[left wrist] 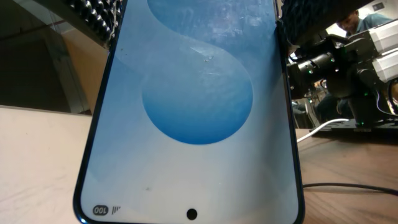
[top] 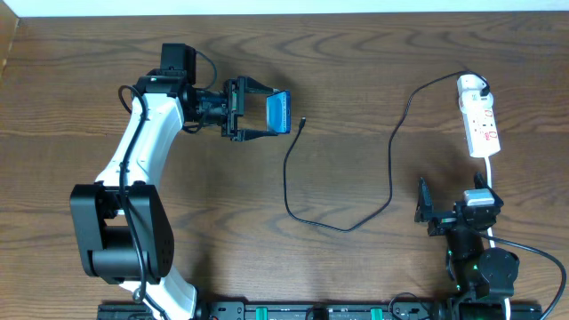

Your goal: Plug charger to phone and switch on socket

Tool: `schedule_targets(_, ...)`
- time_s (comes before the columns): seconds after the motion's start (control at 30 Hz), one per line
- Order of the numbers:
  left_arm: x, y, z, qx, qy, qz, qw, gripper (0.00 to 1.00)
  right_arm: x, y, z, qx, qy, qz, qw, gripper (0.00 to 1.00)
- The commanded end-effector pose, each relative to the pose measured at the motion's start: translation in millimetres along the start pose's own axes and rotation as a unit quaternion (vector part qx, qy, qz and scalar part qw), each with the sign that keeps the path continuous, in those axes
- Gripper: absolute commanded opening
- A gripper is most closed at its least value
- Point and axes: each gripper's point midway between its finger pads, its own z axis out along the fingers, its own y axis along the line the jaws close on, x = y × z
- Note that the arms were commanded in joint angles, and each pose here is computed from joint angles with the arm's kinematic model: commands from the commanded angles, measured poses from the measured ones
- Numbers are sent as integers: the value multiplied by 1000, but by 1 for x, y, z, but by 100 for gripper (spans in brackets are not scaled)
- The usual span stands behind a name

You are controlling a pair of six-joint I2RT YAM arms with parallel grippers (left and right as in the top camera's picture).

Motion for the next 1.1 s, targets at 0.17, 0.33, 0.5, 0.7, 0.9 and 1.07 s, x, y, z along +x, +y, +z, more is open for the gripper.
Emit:
schedule_targets(0.17, 17, -3, -5, 8, 20, 13, 1000, 70, 2, 2, 0, -3, 3, 4, 1000, 99)
schedule_targets(0.33, 16, -3, -5, 8, 17, 13, 1000, 70, 2, 2, 0, -3, 3, 4, 1000, 99)
schedule_targets(0.5, 5, -2, -5, 5, -16, 13, 1000, 70, 2, 2, 0, -4, 3, 4, 1000, 99)
schedule_targets(0.7, -22, 0, -7, -3, -95, 22, 995, 70, 2, 2, 0, -4, 3, 4, 1000, 99)
schedule_targets(0.9, -58, 6, -9, -30, -214, 48, 975, 70, 2, 2, 0, -3, 3, 4, 1000, 99)
schedule_targets(1.07, -87, 14, -18, -66, -327, 67, 940, 70, 2, 2, 0, -3, 3, 4, 1000, 99)
